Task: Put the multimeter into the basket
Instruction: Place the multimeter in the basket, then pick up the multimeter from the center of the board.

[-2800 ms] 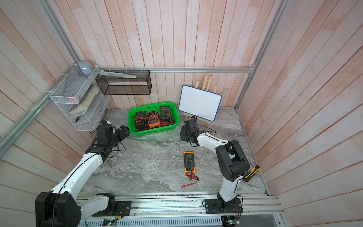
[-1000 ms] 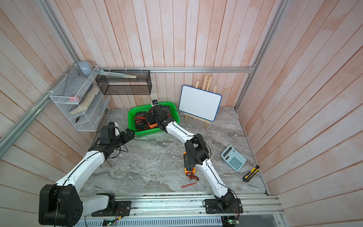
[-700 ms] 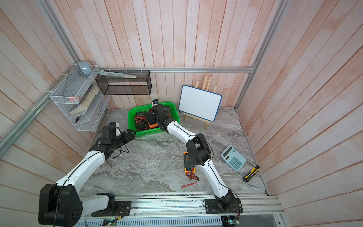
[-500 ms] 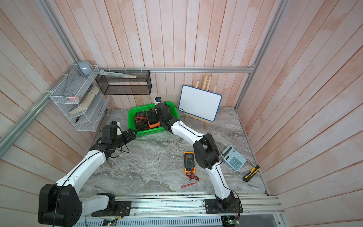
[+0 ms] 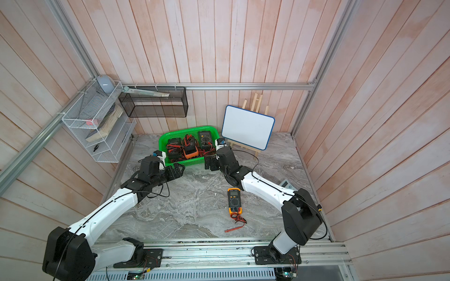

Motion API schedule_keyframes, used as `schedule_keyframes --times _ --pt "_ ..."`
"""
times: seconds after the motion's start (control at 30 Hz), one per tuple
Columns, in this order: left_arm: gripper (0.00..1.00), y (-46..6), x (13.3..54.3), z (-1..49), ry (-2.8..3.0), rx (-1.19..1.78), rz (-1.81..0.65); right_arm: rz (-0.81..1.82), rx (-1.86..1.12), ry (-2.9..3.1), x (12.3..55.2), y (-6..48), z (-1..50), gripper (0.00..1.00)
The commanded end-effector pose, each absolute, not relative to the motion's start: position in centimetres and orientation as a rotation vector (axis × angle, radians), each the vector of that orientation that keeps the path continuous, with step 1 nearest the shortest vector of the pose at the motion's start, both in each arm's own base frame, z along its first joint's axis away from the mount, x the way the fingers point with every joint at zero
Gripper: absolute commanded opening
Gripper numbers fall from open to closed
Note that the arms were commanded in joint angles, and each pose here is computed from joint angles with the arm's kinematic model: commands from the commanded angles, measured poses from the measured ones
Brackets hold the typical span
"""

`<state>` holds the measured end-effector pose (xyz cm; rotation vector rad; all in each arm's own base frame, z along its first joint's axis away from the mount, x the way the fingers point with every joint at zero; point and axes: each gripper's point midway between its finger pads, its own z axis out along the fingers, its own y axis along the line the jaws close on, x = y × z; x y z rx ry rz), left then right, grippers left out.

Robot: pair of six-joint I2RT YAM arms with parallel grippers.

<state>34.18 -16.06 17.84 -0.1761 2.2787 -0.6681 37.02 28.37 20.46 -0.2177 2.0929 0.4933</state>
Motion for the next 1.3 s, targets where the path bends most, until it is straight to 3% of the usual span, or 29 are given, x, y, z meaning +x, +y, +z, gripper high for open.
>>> schedule_keyframes --times 0.0,0.23,0.53,1.27 --pt "1.00 -17.5 33.2 17.3 2.279 -0.170 -0.689 0.443 -0.138 2.210 34.6 25.3 17.4 0.98" --pt "1.00 -20.5 31.7 16.2 2.307 -0.110 -0.723 0.385 -0.108 2.412 29.1 21.2 11.9 0.98" --pt "1.00 -22.5 31.0 15.3 2.342 -0.067 -0.750 0.309 -0.142 2.615 24.9 18.9 7.5 0.98" --pt "1.00 -23.1 31.8 15.5 2.324 -0.066 -0.760 0.261 -0.205 2.793 21.9 18.4 2.1 0.98"
